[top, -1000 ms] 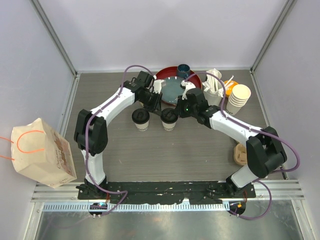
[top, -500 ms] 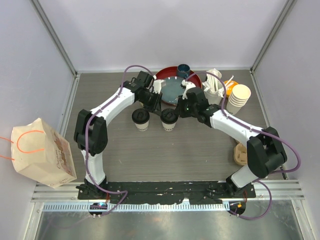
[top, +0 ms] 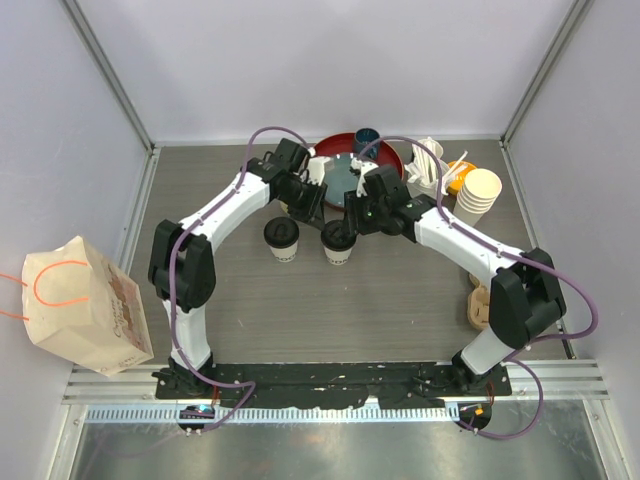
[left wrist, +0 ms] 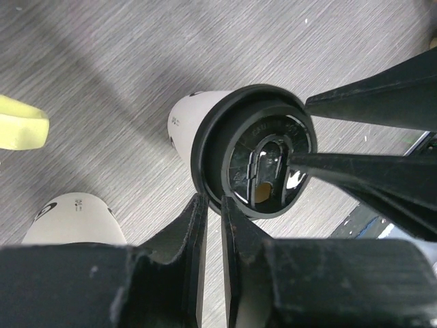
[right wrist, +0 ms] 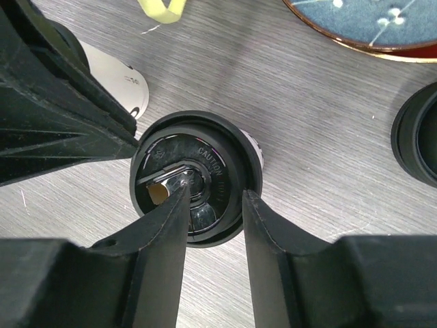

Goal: Pack the takeout coffee

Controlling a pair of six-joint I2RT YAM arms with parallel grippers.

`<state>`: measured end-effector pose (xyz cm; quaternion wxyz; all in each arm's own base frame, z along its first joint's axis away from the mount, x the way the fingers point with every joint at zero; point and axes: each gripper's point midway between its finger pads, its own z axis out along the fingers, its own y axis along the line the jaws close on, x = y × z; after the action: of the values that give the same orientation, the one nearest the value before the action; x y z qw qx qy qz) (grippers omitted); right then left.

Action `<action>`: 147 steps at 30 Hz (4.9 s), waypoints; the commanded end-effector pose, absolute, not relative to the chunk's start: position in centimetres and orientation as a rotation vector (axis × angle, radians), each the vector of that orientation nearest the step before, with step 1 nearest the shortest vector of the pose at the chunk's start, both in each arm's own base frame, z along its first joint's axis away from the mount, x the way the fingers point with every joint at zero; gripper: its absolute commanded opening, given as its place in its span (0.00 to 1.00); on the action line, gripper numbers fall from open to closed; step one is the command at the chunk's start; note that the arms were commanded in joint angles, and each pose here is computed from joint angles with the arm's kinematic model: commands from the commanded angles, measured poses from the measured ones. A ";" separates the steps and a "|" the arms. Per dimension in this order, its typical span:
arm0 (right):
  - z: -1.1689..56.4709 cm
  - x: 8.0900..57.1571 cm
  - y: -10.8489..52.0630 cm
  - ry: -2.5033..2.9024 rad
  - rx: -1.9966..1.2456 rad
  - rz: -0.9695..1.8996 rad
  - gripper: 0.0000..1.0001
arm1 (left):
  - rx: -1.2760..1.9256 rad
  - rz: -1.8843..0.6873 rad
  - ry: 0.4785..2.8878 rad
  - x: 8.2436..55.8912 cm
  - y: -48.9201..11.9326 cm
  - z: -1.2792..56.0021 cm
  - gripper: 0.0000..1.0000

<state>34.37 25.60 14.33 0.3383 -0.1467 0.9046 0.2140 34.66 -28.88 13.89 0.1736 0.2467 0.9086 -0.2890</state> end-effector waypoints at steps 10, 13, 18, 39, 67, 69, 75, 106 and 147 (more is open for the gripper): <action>19.8 34.3 26.5 2.220 -0.621 0.567 0.54 | 0.748 -0.820 2.410 35.9 -29.8 19.4 0.27; 19.9 32.1 26.9 2.072 -0.875 0.627 0.53 | 0.748 -0.850 2.385 36.9 -30.7 19.9 0.32; 21.2 29.6 26.9 1.707 -1.222 0.605 0.50 | 0.775 -0.909 2.363 38.2 -32.3 20.1 0.41; 16.4 32.8 28.0 1.486 -1.556 0.428 0.34 | 0.813 -1.017 2.458 36.3 -33.6 16.4 0.42; 6.2 29.6 22.8 1.810 -1.571 0.321 0.21 | 0.827 -0.873 2.636 34.7 -30.9 10.4 0.19; 6.0 29.7 22.5 1.817 -1.570 0.307 0.21 | 0.832 -0.864 2.634 34.7 -30.9 10.4 0.19; 7.3 29.7 23.4 1.766 -1.551 0.344 0.23 | 0.846 -0.873 2.559 35.3 -31.3 13.0 0.19; 28.1 33.9 26.2 1.582 -0.990 0.455 0.57 | 0.765 -0.840 2.304 39.4 -29.9 23.4 0.55; 27.3 33.2 20.7 2.006 -0.559 0.446 0.72 | -0.089 1.221 2.529 14.4 16.2 29.2 0.97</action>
<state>33.34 20.27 24.93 0.4696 -0.2236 0.8369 0.1707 15.35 14.95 29.57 0.1856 -0.0158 0.8927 0.4104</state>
